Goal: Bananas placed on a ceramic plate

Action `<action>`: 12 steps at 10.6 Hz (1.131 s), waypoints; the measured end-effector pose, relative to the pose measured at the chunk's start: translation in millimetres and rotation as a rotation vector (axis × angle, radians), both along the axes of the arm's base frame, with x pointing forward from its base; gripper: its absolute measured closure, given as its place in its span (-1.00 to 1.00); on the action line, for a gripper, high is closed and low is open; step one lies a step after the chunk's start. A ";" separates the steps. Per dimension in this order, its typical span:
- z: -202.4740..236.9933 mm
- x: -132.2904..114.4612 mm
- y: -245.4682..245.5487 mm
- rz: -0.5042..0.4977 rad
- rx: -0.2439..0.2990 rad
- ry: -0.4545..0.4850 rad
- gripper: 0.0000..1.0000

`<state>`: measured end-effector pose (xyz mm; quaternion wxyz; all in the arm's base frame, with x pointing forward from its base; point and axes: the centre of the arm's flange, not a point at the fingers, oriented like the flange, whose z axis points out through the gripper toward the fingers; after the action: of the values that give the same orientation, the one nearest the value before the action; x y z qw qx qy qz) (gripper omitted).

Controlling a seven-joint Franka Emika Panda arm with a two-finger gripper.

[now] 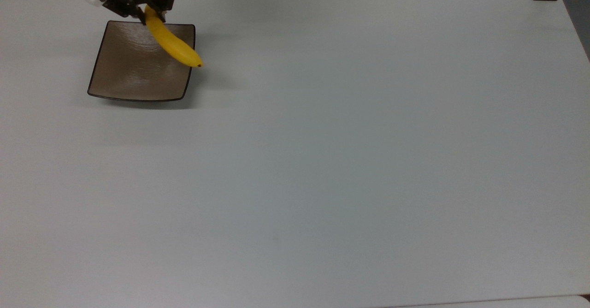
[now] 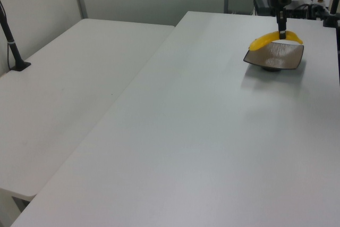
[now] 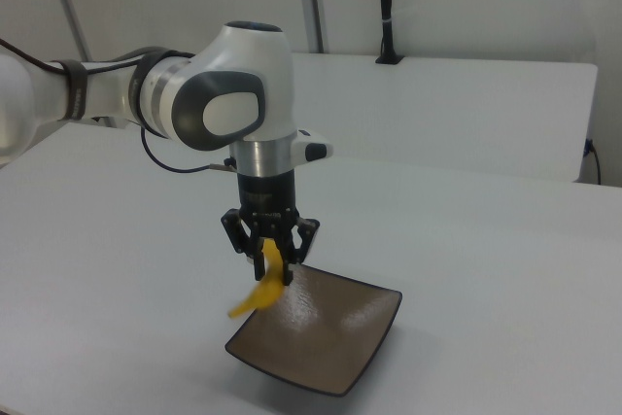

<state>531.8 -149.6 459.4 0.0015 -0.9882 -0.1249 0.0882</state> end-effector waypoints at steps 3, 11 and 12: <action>-4.0 1.8 -6.5 -0.010 -0.008 -0.022 -0.60; 19.4 9.8 9.7 -0.165 0.038 -0.089 -1.00; 36.0 15.6 22.7 -0.193 0.052 -0.124 -1.00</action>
<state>547.4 -126.8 495.4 0.0280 -0.9989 -0.0314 0.0229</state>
